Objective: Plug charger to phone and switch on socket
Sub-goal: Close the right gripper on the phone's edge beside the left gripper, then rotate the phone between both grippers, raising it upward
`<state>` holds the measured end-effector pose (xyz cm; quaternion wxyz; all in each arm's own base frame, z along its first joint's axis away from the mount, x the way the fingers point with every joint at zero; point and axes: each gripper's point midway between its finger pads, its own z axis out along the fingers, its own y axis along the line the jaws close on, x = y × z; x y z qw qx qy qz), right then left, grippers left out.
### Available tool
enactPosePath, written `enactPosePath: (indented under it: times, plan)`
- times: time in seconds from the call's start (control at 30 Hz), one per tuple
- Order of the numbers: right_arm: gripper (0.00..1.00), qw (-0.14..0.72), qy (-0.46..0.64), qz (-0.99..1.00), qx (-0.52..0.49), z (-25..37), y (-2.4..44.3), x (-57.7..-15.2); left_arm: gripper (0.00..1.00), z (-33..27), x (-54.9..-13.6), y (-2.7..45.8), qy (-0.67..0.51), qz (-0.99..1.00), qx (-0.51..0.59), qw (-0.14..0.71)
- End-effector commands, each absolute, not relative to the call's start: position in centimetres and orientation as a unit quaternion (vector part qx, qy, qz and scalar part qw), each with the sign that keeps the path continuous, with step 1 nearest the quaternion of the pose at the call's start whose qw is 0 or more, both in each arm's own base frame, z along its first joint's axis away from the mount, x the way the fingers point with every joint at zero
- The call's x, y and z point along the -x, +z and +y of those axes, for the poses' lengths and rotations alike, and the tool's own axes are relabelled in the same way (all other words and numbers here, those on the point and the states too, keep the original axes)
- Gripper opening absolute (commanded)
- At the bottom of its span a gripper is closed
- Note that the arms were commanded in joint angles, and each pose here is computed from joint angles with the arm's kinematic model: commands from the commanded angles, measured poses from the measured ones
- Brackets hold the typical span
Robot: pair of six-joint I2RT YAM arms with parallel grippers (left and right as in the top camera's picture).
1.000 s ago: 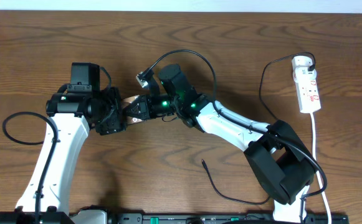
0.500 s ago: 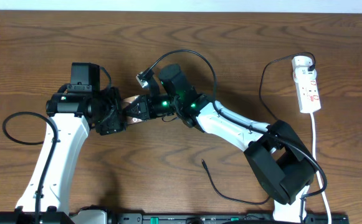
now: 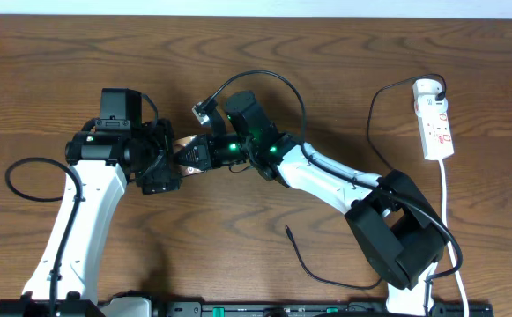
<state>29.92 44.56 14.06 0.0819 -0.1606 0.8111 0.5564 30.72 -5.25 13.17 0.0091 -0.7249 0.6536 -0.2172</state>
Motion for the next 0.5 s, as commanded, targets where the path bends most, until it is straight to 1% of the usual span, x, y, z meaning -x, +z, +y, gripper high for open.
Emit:
enactPosePath:
  times: [0.0, 0.13, 0.33, 0.47]
  plan:
    - [0.01, 0.086, 0.565, 0.802, 0.172, 44.6, 14.8, -30.0, 0.91, -6.1, -31.1, 13.9, -0.238, 0.674, 0.699, 0.004]
    - [0.01, 0.093, 0.564, 0.804, 0.162, 43.9, 14.8, -31.1, 0.91, -6.5, -31.6, 14.3, -0.257, 0.705, 0.661, 0.016]
    - [0.01, 0.109, 0.561, 0.809, 0.139, 42.0, 14.8, -33.5, 0.91, -6.7, -31.6, 15.0, -0.269, 0.718, 0.641, 0.024]
    - [0.01, 0.107, 0.562, 0.815, 0.097, 40.4, 14.8, -35.5, 0.91, -6.8, -32.3, 16.1, -0.287, 0.742, 0.604, 0.055]
